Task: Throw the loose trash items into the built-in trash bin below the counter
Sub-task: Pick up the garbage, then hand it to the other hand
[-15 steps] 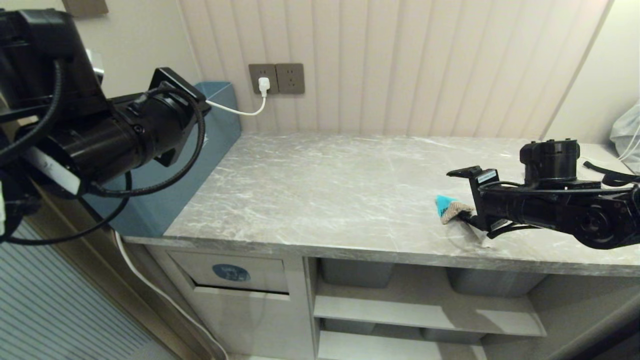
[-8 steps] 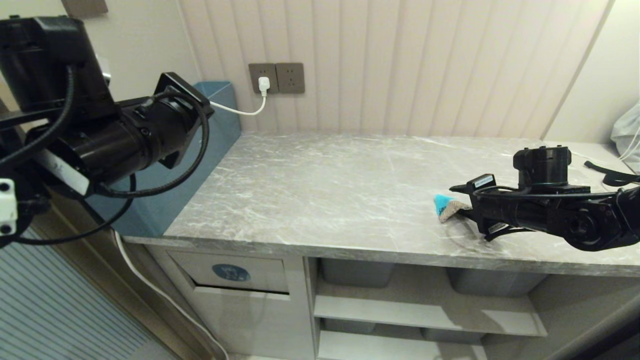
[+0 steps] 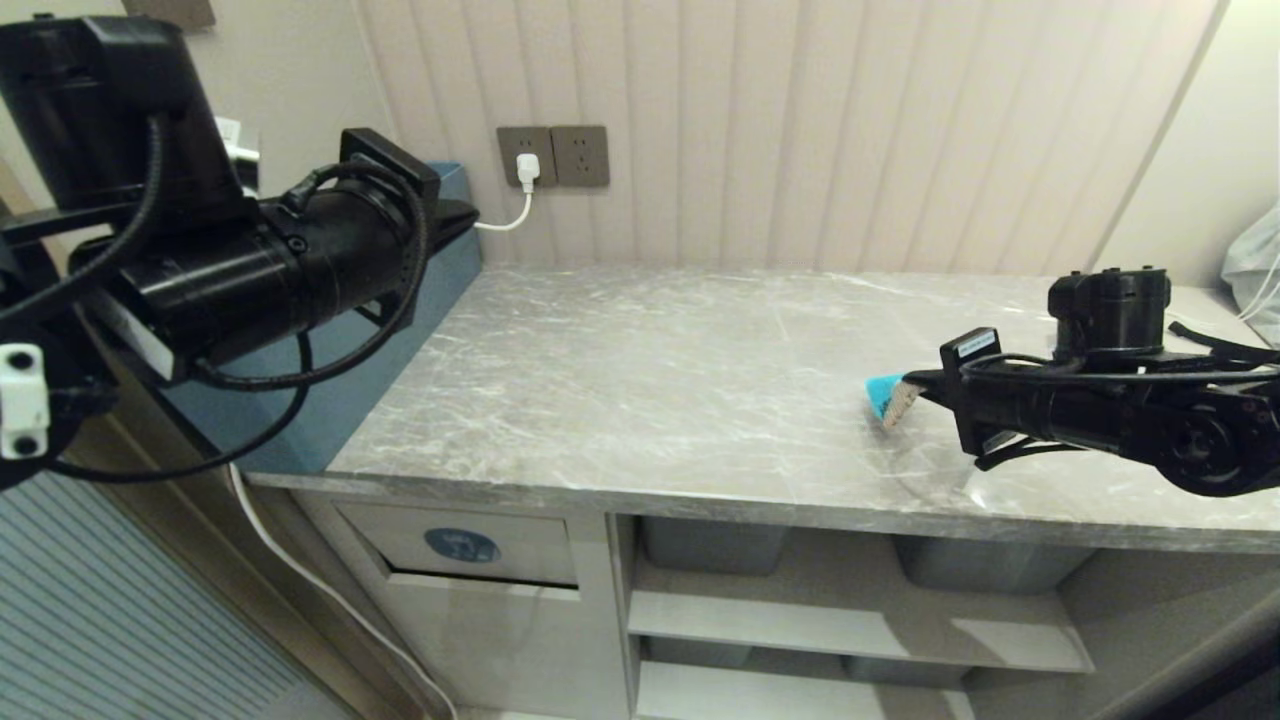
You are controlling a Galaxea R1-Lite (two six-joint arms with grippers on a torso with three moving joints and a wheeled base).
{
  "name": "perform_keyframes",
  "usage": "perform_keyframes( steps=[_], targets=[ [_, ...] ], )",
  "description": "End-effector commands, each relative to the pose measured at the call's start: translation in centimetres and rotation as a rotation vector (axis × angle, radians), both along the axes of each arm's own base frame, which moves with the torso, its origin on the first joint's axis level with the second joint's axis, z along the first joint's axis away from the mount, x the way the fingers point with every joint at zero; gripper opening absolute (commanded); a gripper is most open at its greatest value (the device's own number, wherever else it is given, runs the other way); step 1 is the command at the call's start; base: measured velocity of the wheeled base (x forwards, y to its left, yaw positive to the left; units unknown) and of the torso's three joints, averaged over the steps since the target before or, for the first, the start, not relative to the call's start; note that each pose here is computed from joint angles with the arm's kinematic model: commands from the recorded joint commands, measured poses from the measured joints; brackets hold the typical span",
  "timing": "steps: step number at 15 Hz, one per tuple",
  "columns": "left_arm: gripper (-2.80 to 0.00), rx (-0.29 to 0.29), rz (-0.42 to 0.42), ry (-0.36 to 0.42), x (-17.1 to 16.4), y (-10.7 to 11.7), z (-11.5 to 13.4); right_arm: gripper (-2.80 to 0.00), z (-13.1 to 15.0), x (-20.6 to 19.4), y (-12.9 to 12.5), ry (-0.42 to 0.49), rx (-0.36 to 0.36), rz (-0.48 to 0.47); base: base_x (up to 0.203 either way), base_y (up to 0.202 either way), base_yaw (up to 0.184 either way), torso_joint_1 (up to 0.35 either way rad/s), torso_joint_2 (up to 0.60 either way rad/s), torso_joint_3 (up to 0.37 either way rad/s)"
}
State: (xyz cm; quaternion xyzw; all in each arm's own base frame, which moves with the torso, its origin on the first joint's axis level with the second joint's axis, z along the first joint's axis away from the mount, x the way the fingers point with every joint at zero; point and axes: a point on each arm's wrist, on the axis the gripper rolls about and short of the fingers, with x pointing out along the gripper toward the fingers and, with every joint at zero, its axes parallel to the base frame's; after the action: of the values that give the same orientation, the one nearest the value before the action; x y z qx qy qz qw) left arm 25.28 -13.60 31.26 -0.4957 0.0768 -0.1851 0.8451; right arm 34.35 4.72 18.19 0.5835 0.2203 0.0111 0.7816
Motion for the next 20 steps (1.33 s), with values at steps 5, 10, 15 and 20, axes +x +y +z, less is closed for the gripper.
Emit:
perform_keyframes(
  steps=[5, 10, 15, 20],
  targets=[
    [0.00, -0.073, -0.290, 0.140, -0.8, -3.1, -2.7, -2.80, 7.8, -4.8, 5.1, -0.190, 0.072, 0.240, 0.000, 0.000, 0.000, 0.000, 0.00, 0.000],
    [0.00, -0.128, -0.476, 0.131, -2.4, -5.1, -3.2, -2.80, 10.0, -6.0, 6.9, -0.216, 0.095, 0.301, 0.000, 0.000, 0.000, 0.000, 0.00, 0.000],
    [0.00, -0.139, -0.595, 0.104, -4.9, -7.5, -3.7, -2.80, 12.9, -8.7, 8.5, -0.212, 0.156, 0.383, 0.000, 0.000, 0.000, 0.000, 0.00, 0.000],
    [0.00, -0.148, -0.633, 0.087, -5.4, -8.9, -3.8, -2.80, 14.5, -10.7, 10.2, -0.223, 0.179, 0.469, 0.000, 0.000, 0.000, 0.000, 0.00, 0.000]
  ],
)
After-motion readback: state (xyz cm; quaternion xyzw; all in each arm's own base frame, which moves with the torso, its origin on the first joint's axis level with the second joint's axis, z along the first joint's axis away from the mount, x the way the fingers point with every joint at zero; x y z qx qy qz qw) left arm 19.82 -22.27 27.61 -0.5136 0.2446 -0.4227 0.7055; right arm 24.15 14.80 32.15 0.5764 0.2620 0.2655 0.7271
